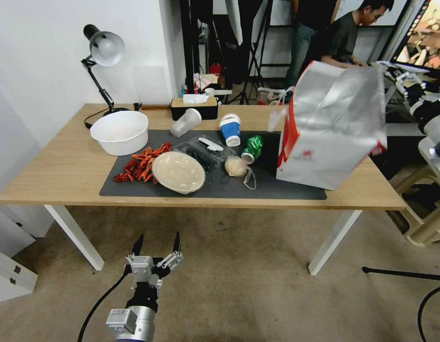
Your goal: Pick up the food delivery bag from the floor and place it on the table.
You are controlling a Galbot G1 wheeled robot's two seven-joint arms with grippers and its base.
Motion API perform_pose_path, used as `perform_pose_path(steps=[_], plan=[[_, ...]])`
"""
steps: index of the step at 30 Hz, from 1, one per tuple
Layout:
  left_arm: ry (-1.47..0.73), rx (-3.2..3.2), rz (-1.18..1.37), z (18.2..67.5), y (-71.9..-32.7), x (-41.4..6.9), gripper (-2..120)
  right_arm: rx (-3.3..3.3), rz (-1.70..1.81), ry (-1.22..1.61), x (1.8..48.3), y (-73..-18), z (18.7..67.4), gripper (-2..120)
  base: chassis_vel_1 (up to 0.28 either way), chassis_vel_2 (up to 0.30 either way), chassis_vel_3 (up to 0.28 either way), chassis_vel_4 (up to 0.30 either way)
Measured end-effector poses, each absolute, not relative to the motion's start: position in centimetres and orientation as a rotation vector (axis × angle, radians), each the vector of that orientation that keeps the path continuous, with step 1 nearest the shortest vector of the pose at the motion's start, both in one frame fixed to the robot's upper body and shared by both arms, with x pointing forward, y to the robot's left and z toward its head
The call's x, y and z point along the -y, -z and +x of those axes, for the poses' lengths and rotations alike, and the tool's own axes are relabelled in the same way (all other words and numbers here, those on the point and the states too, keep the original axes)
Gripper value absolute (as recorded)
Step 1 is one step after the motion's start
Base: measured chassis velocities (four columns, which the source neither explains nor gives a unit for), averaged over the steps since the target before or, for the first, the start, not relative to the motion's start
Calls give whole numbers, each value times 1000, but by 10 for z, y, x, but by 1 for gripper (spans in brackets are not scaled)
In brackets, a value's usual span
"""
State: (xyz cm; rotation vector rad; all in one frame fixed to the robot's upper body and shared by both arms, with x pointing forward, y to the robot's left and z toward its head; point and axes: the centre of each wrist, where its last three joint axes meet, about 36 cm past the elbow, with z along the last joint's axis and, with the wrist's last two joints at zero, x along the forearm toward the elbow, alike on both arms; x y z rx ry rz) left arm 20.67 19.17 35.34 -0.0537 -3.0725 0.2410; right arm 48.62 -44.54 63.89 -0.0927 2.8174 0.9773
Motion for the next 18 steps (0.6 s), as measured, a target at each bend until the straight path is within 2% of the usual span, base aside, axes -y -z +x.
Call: perform_pose_path(steps=[3,4,7,13,18], plan=[[-244,3072,-53,207,-354,-191,100,-2829,-167,-901,441,-636,483,92,0,0,0,0],[-244,3072,-53,207,-354,-191,100,-2829,-167,-901,441,-636,483,92,0,0,0,0],[-248,3071,-51,206,-355,-191,100,-2848,-207,-873,434,-633,478,103,0,0,0,0],[-259,3077,-50,207,-360,-191,100,-2877,-241,-812,431,-627,467,111,0,0,0,0],[-265,3087,-42,209,-366,-194,100,-2877,-320,-479,414,-613,439,114,0,0,0,0]])
